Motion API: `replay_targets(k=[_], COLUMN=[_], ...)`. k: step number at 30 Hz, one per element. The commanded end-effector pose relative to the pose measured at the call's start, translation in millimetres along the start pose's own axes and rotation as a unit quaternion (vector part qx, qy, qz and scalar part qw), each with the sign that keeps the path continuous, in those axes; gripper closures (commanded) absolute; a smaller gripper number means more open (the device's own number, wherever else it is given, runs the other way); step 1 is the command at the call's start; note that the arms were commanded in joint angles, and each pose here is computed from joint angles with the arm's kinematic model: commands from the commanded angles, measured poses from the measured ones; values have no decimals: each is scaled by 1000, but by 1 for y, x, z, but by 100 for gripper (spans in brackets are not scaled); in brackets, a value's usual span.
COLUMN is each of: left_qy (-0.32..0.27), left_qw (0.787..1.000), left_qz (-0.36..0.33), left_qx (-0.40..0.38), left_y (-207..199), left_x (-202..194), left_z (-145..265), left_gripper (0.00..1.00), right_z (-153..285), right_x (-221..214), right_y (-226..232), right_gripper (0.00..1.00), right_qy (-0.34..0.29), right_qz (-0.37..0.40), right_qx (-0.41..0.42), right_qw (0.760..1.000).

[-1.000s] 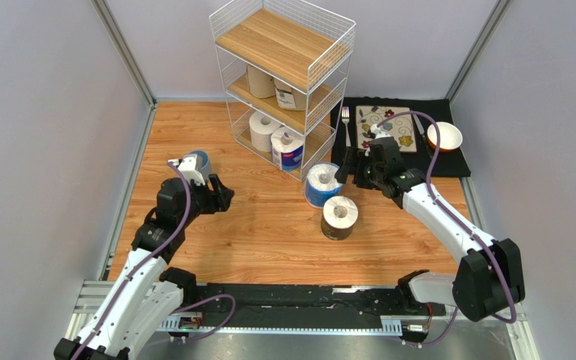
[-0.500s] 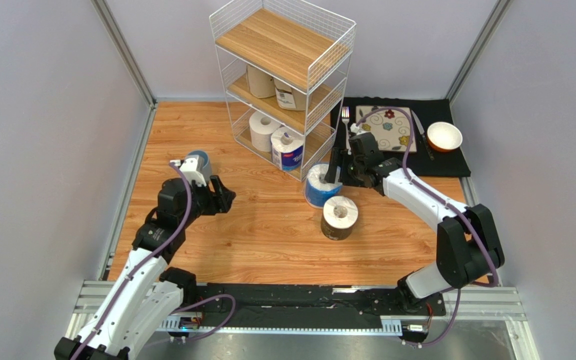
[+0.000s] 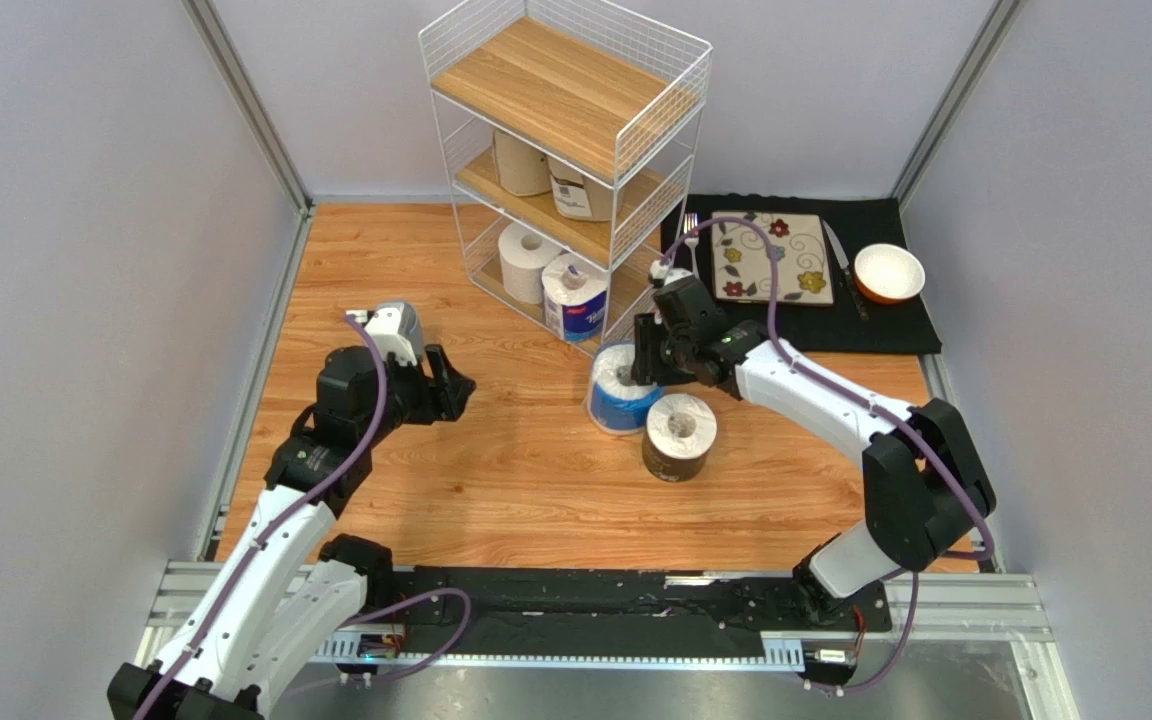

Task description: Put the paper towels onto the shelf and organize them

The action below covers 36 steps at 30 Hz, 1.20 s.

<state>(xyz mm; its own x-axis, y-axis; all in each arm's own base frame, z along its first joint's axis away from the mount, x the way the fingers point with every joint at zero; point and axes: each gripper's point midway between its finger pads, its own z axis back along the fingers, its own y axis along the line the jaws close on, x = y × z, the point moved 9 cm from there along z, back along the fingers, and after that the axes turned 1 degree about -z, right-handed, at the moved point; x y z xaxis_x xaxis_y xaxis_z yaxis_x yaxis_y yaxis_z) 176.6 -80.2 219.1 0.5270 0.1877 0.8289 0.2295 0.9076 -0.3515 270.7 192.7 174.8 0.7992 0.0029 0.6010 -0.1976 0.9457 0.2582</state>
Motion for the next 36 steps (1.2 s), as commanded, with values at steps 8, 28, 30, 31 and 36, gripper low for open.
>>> replay_targets(k=[8, 28, 30, 31, 36], left_qy=[-12, -2, -4, -2, 2], left_qw=[1000, 1000, 1000, 1000, 1000], left_qz=[-11, -3, -3, -3, -6], left_qx=[11, 14, 13, 11, -12], left_y=[0, 2, 2, 2, -2], left_x=[8, 0, 0, -1, -2], left_z=[5, 8, 8, 8, 7], left_gripper=[27, 27, 27, 27, 27], right_z=[53, 35, 56, 66, 114], right_x=[-12, -9, -7, -7, -15], right_y=[88, 164, 153, 147, 99], right_gripper=[60, 25, 20, 18, 11], right_qy=[-90, -94, -110, -120, -162], right_qz=[33, 80, 73, 69, 27], right_qx=[81, 95, 96, 91, 40], right_qw=[992, 988, 987, 986, 986])
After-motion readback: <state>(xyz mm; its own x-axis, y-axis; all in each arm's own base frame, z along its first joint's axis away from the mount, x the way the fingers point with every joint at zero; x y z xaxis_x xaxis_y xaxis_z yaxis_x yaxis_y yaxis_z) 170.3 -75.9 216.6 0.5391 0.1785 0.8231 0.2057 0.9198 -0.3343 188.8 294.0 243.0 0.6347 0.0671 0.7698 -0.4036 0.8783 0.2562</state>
